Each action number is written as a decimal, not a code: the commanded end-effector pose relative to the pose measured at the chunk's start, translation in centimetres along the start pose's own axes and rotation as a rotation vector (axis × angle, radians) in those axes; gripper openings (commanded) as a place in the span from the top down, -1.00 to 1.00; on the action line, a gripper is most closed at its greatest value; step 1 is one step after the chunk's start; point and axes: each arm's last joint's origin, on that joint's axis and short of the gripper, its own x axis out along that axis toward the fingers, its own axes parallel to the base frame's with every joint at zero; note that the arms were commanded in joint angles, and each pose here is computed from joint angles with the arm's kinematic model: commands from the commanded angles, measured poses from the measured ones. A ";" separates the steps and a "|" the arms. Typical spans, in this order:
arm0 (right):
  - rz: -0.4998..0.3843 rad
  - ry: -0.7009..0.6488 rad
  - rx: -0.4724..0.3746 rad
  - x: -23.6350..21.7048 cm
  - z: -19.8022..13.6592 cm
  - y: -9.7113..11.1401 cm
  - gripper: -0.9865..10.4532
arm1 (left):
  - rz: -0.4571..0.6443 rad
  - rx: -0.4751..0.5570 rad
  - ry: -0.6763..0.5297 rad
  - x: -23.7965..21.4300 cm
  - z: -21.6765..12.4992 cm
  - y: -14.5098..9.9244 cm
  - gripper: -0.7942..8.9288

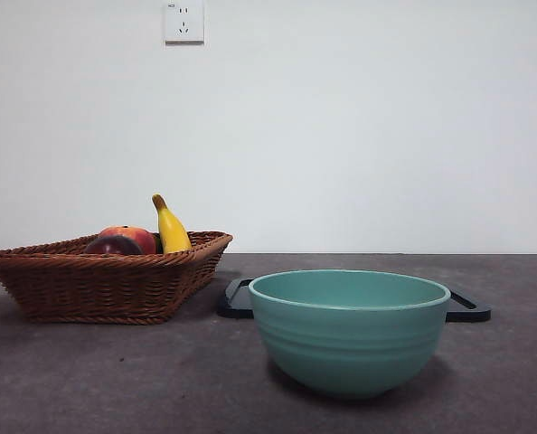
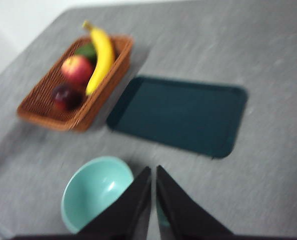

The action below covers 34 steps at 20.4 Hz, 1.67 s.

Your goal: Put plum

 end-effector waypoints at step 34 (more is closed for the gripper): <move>0.125 0.263 -0.087 1.6 1.4 1.2 0.18 | -0.020 0.143 0.131 5.4 4.9 -0.6 -0.01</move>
